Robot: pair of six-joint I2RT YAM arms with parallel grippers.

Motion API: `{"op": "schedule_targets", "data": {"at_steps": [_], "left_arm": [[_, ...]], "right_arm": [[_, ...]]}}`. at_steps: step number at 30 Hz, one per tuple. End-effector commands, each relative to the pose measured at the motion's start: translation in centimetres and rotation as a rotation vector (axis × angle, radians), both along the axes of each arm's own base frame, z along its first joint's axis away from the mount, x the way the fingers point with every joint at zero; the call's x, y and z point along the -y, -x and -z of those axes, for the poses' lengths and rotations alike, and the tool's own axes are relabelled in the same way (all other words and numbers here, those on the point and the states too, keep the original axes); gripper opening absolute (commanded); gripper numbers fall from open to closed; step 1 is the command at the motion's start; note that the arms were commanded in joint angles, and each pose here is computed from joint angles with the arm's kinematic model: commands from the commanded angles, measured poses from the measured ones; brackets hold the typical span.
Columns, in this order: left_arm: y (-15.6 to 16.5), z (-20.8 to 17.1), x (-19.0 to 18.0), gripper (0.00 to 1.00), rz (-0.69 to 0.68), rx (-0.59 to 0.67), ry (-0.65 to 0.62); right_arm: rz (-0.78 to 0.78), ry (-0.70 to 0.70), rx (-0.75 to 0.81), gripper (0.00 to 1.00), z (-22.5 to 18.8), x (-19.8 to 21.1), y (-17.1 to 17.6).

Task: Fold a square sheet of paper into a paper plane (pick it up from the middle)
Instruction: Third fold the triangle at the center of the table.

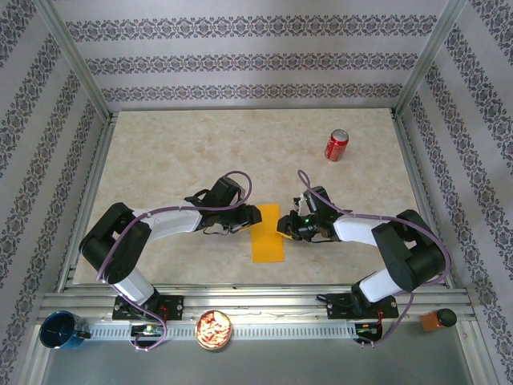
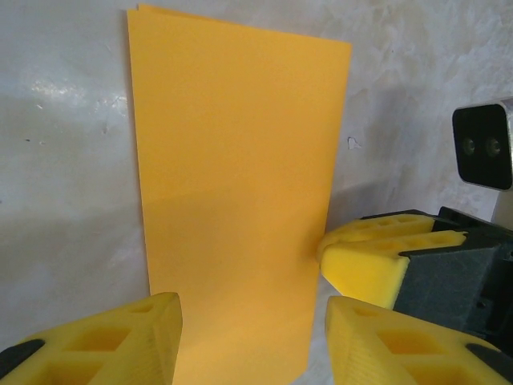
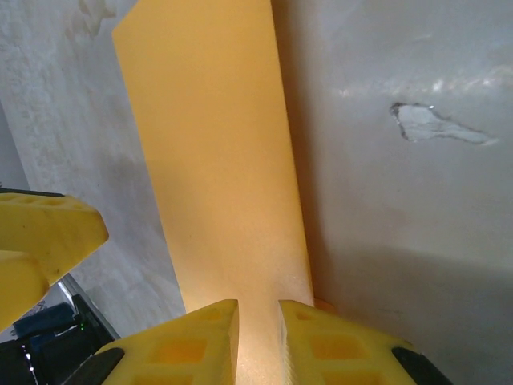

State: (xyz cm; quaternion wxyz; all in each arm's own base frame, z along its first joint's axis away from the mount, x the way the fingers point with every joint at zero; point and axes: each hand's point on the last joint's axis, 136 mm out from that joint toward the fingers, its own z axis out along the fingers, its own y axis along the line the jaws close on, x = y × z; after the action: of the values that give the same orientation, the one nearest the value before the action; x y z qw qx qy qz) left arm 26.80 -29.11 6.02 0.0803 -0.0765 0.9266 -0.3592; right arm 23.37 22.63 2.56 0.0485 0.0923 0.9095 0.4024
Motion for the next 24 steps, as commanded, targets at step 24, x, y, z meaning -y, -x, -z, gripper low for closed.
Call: {"op": "schedule_targets", "data": {"at_steps": [24], "left_arm": [[0.1, -2.6, -0.4, 0.53, -0.061, 0.026, 0.018]], "right_arm": [[-0.022, 0.149, -0.009, 0.18, 2.2, 1.5, 0.2]]}}
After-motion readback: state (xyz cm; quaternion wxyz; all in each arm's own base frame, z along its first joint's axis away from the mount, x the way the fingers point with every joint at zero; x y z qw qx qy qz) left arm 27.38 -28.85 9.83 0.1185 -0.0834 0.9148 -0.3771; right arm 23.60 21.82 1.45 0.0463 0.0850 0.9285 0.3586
